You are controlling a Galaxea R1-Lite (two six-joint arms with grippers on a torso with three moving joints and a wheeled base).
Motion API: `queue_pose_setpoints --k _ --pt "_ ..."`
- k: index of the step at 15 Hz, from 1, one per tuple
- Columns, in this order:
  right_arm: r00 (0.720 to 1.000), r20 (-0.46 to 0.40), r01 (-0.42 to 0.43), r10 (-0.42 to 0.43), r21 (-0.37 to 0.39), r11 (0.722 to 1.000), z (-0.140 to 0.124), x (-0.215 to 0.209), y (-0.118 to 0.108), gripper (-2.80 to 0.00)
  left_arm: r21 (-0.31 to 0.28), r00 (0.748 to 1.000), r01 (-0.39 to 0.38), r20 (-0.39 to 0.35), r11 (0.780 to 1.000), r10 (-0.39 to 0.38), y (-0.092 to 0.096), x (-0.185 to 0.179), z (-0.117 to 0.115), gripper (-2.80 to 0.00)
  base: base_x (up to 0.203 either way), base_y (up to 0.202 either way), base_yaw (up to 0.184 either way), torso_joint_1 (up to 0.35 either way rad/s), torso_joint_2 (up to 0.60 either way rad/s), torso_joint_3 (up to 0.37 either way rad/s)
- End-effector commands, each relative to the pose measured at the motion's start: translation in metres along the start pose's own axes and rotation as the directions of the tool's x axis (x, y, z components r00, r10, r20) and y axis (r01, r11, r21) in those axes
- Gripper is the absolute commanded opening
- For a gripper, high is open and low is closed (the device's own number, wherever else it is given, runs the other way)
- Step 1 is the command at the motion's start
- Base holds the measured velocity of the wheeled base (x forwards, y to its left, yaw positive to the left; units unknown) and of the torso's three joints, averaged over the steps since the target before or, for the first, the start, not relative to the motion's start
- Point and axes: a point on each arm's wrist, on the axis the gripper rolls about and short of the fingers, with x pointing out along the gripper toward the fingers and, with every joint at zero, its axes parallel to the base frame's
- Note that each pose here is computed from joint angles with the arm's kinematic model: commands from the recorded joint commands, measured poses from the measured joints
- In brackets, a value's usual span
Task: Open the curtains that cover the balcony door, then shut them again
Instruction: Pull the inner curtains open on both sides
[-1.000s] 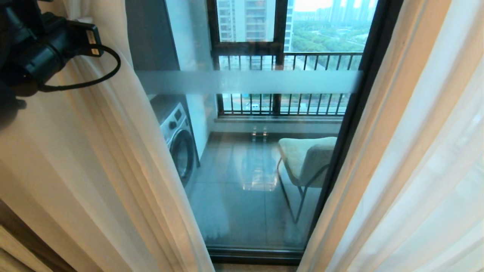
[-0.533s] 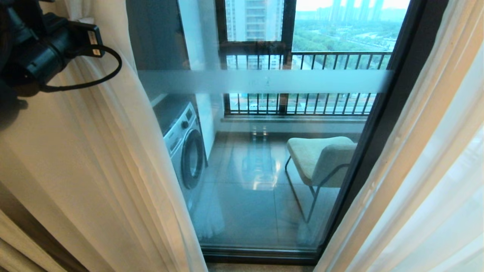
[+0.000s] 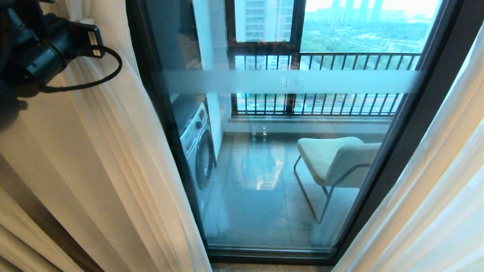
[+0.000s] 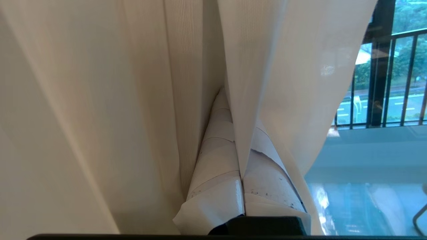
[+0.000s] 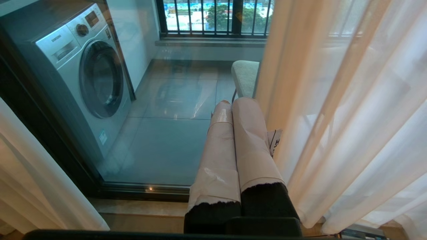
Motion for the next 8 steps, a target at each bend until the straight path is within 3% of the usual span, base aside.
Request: queue_pose_setpoints --k 1,8 --pt "1.0 0.0 -0.001 0.001 0.0 1.0 0.0 0.0 0.0 -2.8 0.001 1.0 -0.001 -0.001 1.0 0.001 -0.0007 0.0004 -0.0014 -2.8 0.0 0.19 -0.001 0.004 0.0 -0.001" --pt "1.0 0.0 0.0 0.0 0.0 1.0 0.0 0.0 0.0 -2.8 -0.001 1.0 0.003 -0.011 1.0 -0.003 -0.0017 -0.0004 -0.0042 -2.8 0.0 0.191 -0.001 0.001 0.0 0.001"
